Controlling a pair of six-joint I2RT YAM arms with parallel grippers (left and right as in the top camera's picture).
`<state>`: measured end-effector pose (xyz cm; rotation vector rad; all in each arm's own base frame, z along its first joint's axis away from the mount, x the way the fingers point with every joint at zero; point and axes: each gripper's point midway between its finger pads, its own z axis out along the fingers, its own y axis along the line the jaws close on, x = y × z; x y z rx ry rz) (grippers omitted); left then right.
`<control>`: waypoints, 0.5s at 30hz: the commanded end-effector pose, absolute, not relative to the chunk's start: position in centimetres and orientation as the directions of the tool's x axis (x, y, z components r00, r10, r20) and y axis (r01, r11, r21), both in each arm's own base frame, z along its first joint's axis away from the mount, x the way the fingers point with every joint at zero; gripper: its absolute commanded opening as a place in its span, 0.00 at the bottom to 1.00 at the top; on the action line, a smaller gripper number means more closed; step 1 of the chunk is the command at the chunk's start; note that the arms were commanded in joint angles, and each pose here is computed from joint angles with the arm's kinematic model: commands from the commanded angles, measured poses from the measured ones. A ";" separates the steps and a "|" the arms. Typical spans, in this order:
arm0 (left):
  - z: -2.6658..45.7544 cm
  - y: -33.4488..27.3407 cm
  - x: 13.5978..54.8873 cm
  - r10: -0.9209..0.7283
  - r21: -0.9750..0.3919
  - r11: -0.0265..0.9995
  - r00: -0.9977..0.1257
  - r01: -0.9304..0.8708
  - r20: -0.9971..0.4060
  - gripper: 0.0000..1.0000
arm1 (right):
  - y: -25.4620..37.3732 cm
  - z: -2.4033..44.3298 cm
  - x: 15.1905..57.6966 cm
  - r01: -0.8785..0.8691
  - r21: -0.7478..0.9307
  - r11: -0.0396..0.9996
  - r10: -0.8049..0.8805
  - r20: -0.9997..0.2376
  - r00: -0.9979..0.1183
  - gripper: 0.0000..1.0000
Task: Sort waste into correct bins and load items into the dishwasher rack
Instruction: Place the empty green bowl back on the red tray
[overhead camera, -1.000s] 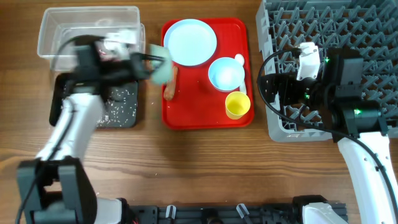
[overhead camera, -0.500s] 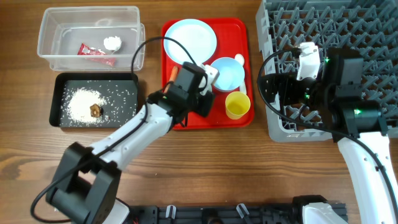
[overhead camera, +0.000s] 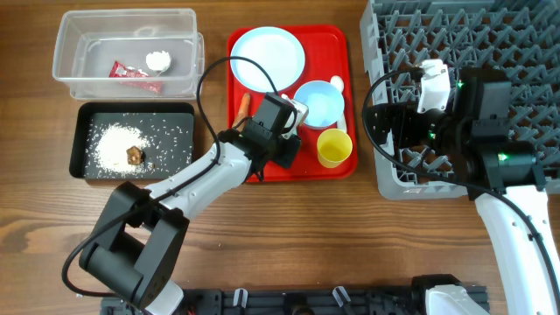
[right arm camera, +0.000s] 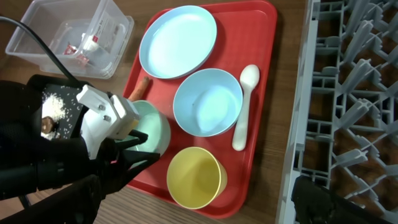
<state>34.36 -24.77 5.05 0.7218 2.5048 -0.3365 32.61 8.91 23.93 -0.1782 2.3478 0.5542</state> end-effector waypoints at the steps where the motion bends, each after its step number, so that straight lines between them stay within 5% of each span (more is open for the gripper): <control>1: 7.6 -24.9 35.1 0.369 -0.123 0.847 -0.738 0.517 -0.565 0.50 | 9.0 24.8 33.0 -0.276 0.335 0.901 0.031 -0.684 -0.729 1.00; 9: 13.9 -20.4 41.1 0.164 -0.165 0.920 -0.733 0.354 -0.660 0.69 | 9.0 25.0 33.2 -0.280 0.333 0.900 0.033 -0.693 -0.720 1.00; 15: 12.6 -16.4 44.0 0.094 -0.160 0.951 -0.740 0.265 -0.666 0.72 | 9.0 25.0 33.2 -0.267 0.346 0.900 0.050 -0.688 -0.724 1.00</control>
